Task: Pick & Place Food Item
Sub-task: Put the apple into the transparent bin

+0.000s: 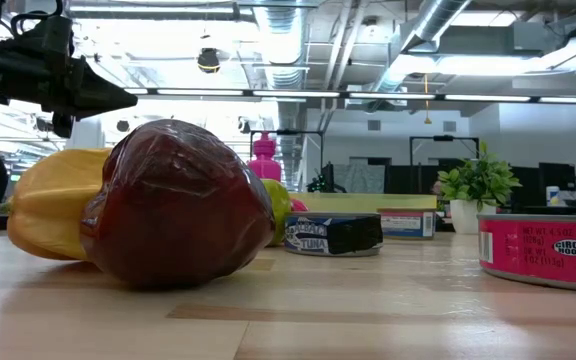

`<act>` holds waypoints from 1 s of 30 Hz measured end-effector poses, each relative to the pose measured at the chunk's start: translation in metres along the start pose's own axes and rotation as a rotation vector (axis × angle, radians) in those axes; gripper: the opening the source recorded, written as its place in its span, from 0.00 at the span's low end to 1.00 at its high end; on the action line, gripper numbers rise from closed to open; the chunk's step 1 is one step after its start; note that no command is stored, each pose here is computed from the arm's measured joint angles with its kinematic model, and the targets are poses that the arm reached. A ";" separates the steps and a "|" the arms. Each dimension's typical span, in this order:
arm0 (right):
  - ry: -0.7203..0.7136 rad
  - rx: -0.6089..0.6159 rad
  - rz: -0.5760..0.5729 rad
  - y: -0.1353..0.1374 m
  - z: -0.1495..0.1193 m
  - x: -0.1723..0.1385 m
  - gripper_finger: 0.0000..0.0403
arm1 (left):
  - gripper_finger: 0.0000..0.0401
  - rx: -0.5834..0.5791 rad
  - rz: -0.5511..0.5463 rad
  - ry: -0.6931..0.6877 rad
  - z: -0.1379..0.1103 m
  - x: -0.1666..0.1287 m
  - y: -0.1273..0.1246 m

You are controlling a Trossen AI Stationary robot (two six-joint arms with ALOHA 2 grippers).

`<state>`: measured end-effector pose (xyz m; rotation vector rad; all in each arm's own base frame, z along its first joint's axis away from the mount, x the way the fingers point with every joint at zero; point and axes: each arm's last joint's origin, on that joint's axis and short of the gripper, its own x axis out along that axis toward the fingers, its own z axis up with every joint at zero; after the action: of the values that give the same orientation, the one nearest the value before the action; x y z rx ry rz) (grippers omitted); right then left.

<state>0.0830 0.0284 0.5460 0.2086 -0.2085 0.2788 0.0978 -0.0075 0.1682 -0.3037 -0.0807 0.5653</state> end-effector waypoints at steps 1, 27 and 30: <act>0.035 0.004 -0.080 -0.003 -0.004 0.000 0.80 | 0.00 0.000 -0.001 0.000 0.000 0.000 0.000; 0.294 -0.617 -1.004 -0.040 -0.036 0.074 0.80 | 0.00 0.000 0.000 0.000 0.000 0.000 0.000; 0.169 -0.410 -0.633 -0.032 -0.033 0.074 0.80 | 0.00 0.000 0.000 0.000 0.000 0.000 0.000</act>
<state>0.1674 0.0245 0.5260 -0.1598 -0.0216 -0.3748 0.0978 -0.0076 0.1682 -0.3037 -0.0806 0.5648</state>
